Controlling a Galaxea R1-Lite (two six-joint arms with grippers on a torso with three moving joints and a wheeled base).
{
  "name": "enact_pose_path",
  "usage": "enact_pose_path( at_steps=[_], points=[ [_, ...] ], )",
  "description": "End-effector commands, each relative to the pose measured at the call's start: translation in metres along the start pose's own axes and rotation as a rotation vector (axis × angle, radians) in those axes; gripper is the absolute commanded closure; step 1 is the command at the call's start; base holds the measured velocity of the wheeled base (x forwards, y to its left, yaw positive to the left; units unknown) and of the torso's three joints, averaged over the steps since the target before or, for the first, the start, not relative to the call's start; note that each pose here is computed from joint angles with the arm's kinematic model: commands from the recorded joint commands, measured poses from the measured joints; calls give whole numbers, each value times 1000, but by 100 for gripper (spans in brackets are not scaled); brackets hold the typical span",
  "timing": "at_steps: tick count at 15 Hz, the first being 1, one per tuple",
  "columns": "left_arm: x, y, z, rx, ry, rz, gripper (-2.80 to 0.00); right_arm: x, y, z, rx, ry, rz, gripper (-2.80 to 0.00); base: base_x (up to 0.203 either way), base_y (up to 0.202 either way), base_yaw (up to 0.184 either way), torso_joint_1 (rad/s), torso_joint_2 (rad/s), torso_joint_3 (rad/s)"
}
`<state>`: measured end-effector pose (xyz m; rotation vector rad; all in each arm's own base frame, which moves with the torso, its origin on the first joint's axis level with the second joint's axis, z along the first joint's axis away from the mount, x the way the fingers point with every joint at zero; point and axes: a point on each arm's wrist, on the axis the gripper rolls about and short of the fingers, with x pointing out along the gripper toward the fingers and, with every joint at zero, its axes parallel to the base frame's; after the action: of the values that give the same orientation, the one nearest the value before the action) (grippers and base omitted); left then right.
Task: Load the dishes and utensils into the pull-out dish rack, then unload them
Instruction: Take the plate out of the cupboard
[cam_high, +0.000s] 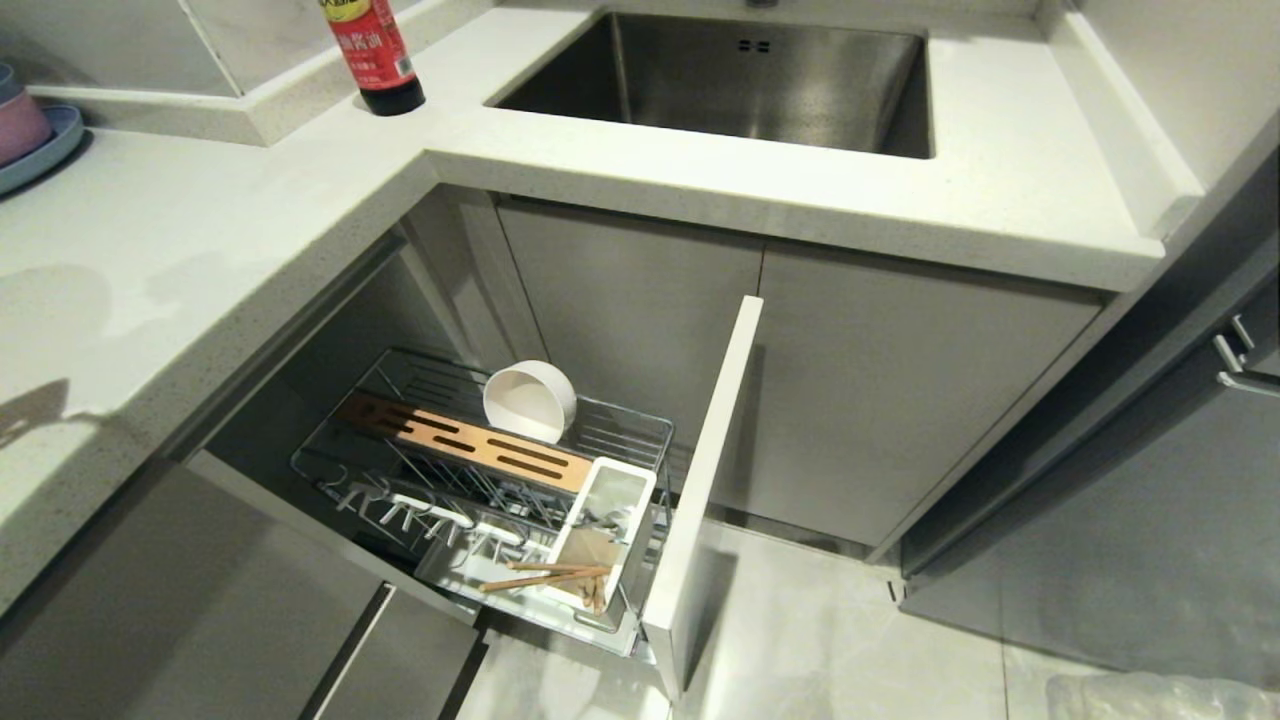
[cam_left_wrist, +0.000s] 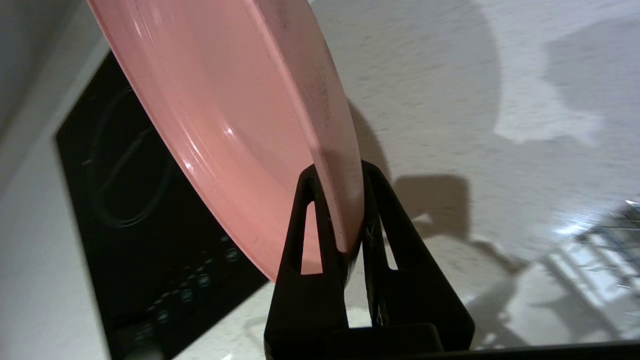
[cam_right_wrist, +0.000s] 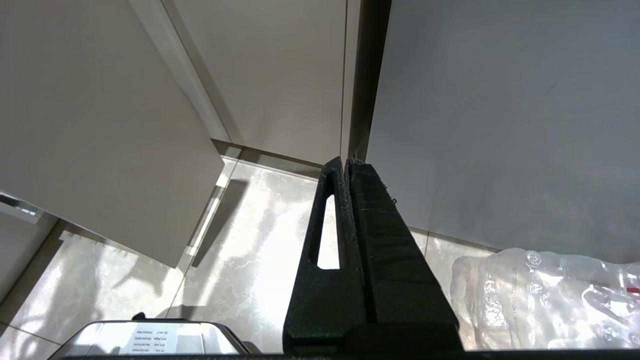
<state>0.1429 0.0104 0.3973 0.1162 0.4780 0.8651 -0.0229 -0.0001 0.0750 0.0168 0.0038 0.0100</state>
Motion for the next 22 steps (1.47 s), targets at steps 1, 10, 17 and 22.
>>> enact_pose_path(
  at_steps=[1,10,17,22],
  points=[
    [18,-6,1,36,50,68,0,0,0,0,0,1,1,0,0,0,0,0,0,0],
    [83,-42,-3,379,265,118,0,0,0,0,0,1,1,0,0,0,0,0,0,0],
    [99,-47,-12,431,384,-17,0,0,0,0,0,-1,1,0,0,0,0,0,0,0],
    [100,-47,-12,427,388,-19,-84,0,0,0,0,1,1,0,0,0,0,0,0,0]
  ],
)
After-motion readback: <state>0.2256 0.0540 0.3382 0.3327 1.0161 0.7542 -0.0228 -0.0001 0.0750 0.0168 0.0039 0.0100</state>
